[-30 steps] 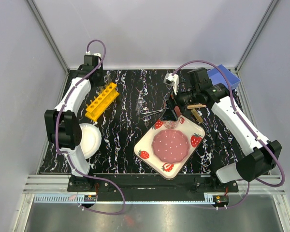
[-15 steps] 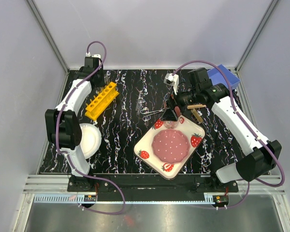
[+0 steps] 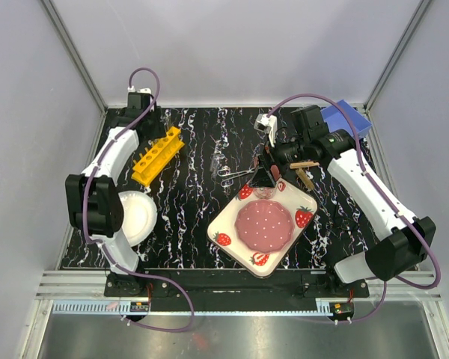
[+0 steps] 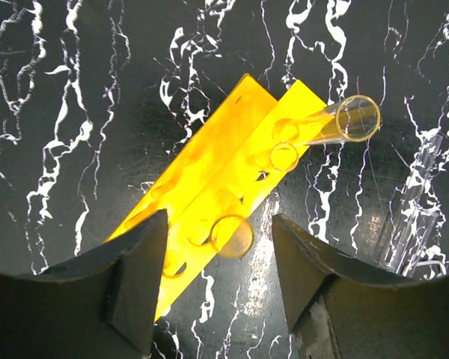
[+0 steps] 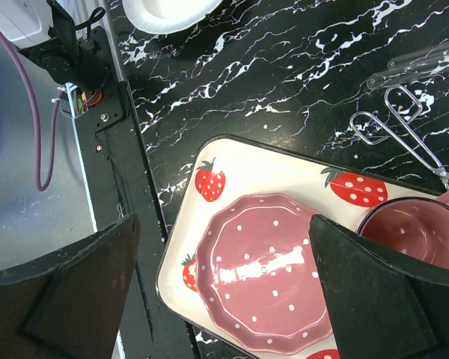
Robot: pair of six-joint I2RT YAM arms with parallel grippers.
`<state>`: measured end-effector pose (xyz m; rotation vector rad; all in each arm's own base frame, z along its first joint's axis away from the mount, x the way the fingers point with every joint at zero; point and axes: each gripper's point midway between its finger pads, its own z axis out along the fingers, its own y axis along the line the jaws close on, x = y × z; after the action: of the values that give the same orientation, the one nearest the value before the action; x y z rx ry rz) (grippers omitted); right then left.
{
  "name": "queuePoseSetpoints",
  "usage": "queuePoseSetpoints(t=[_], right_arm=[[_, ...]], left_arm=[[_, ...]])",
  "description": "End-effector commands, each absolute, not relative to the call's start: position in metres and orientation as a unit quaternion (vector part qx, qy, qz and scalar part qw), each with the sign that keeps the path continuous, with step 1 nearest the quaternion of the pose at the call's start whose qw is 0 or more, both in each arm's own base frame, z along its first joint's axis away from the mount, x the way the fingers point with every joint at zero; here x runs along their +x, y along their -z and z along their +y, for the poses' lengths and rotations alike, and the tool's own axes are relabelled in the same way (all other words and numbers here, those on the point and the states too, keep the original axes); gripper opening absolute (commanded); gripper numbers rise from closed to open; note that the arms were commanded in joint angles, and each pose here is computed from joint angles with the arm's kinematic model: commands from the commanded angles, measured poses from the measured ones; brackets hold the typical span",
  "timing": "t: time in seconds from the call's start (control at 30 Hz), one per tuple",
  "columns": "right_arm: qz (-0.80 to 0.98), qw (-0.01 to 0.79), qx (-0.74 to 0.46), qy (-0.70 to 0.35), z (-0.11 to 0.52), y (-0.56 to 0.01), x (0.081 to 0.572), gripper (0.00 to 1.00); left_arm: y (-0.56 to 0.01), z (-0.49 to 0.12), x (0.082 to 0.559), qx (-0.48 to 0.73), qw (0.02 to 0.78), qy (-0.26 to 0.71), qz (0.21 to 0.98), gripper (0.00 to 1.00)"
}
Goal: Organize the chemistry lab equipment
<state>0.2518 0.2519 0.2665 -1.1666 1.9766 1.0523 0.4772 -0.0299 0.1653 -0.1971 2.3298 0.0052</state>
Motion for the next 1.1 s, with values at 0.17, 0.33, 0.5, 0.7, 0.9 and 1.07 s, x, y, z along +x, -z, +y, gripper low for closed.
queuePoseSetpoints(t=[0.17, 0.33, 0.5, 0.7, 0.9, 1.07], right_arm=[[0.74, 0.323, -0.439, -0.394, 0.251, -0.274, 0.256, 1.0], [0.752, 0.336, -0.436, -0.363, 0.25, -0.274, 0.275, 1.0], [0.77, 0.343, -0.425, -0.331, 0.251, -0.276, 0.303, 1.0], [0.791, 0.328, -0.406, -0.32, 0.262, -0.279, 0.33, 1.0], [0.828, 0.284, -0.365, -0.318, 0.291, -0.255, 0.346, 1.0], [0.865, 0.239, -0.332, -0.292, 0.32, -0.206, 0.355, 1.0]], left_arm=[[-0.252, -0.008, 0.453, -0.126, 0.49, 0.017, 0.862, 0.74], [-0.264, 0.004, 0.426, -0.147, 0.506, 0.034, 0.849, 0.88], [-0.279, 0.023, 0.385, -0.171, 0.531, 0.042, 0.829, 0.99], [-0.266, 0.02, 0.339, -0.177, 0.539, 0.072, 0.82, 0.99], [-0.244, -0.008, 0.302, -0.143, 0.518, 0.129, 0.833, 0.99], [-0.222, -0.026, 0.27, -0.116, 0.501, 0.161, 0.842, 0.99]])
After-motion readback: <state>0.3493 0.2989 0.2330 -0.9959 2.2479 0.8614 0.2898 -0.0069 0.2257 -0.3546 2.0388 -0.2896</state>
